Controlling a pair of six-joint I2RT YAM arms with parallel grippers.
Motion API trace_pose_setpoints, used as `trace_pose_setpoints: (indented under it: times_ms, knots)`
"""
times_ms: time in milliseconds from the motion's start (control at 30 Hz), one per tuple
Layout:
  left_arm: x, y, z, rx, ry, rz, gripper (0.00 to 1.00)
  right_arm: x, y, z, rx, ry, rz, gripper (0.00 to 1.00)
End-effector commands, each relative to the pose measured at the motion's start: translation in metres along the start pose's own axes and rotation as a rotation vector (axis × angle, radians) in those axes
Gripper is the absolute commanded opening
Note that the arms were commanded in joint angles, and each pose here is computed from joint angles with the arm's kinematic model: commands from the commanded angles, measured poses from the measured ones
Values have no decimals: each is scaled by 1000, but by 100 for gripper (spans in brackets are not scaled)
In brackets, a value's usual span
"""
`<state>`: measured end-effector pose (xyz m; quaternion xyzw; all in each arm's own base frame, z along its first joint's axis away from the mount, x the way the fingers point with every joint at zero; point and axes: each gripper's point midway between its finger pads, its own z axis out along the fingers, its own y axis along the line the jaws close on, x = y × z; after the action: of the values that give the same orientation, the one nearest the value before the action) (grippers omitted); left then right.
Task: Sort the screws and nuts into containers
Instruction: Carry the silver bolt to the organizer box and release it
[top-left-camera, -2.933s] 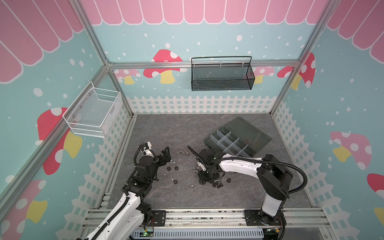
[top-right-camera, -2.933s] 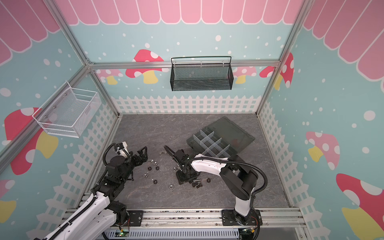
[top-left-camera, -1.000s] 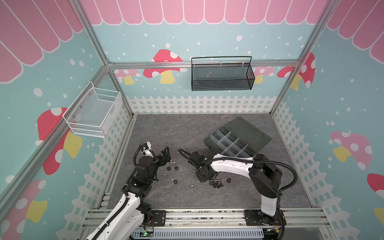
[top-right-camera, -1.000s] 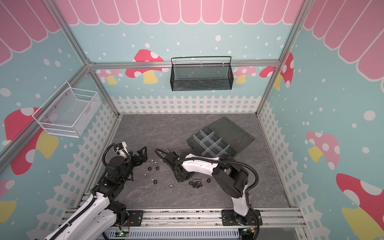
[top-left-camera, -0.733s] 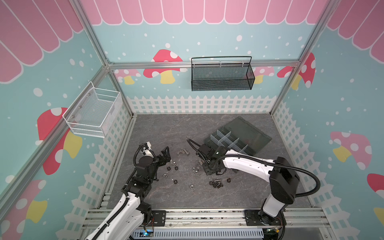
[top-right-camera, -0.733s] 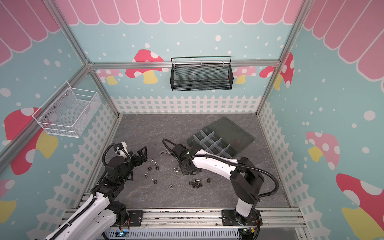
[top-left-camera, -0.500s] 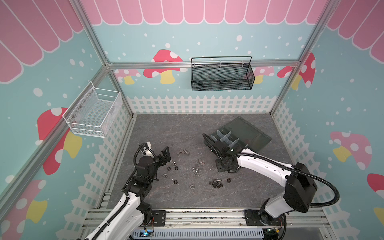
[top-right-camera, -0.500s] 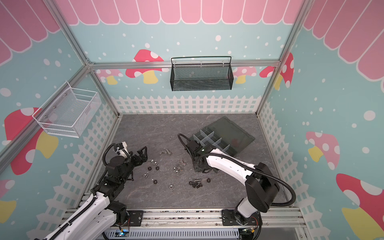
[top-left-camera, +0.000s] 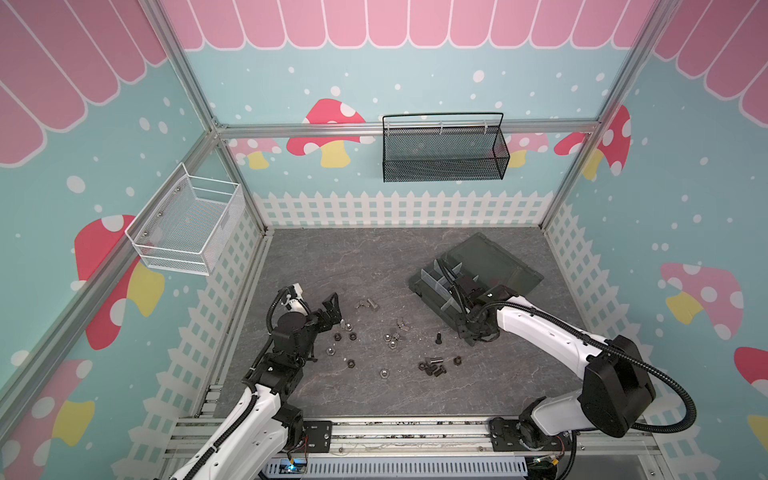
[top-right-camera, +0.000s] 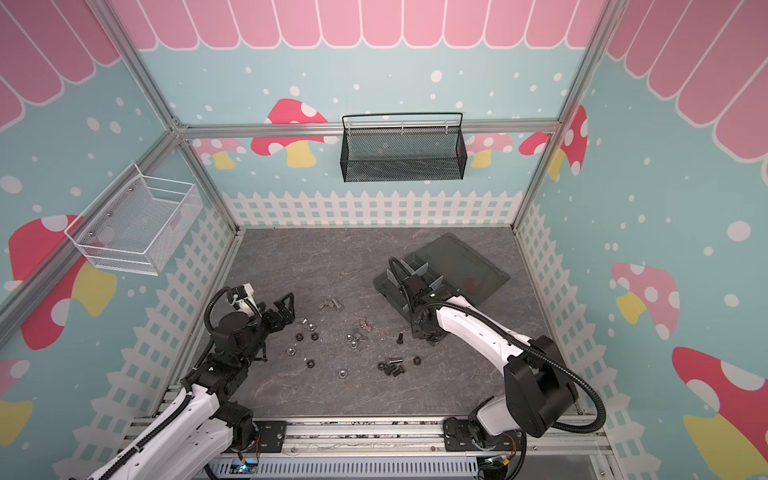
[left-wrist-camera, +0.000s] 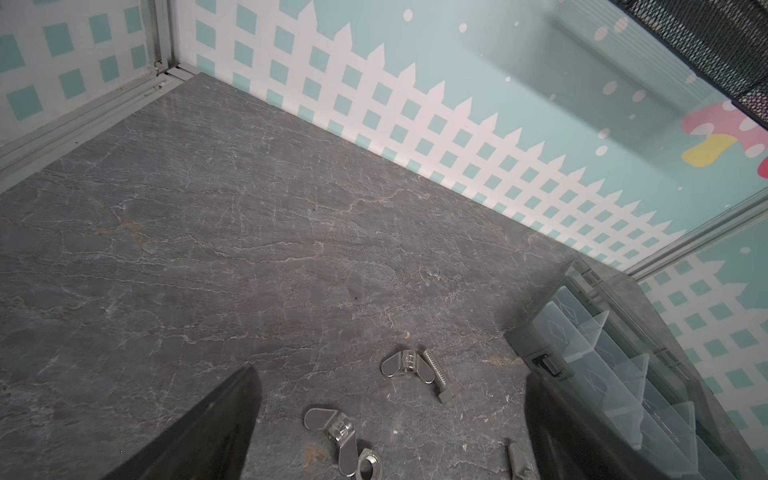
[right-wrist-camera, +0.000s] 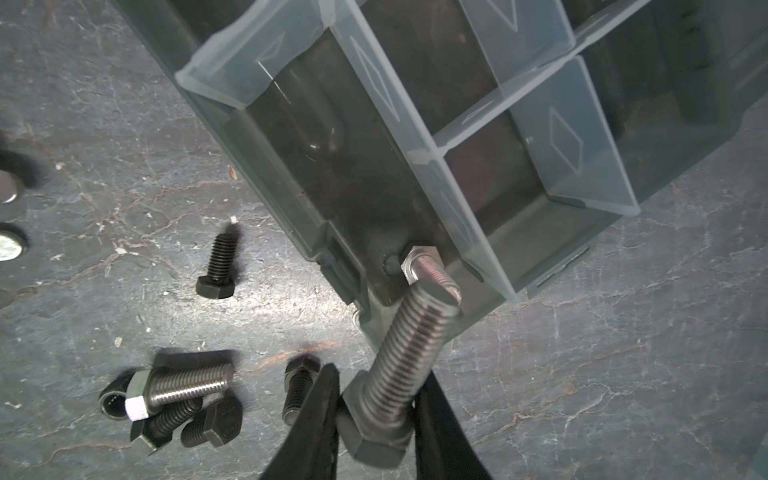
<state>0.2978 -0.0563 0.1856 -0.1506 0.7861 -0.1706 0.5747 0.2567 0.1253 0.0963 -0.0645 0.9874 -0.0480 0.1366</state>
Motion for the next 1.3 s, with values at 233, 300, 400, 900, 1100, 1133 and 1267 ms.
trace_pose_setpoints:
  times_ms: [233, 300, 400, 900, 1100, 1133, 1267]
  knots:
    - [-5, -1, -7, -1, -14, -16, 100, 1, -20, 9, 50, 0, 2, 9]
    - [-5, 0, -7, -3, -15, -16, 100, 1, -21, 11, 51, -1, -1, 10]
    - [-5, -1, -6, -1, -13, -17, 100, -1, -22, 15, 60, -3, -11, 11]
    - [-6, 1, -7, -9, -17, -17, 100, -8, -15, 31, 55, 12, -51, 34]
    - [-5, 1, -6, -9, -13, -17, 100, -11, -13, 31, 50, 3, -52, 44]
    - [-4, 1, -6, -7, -12, -17, 100, -11, -13, 31, 47, 3, -54, 44]
    - [-4, 0, -7, -6, -11, -17, 100, -15, -10, 27, 33, -9, -54, 44]
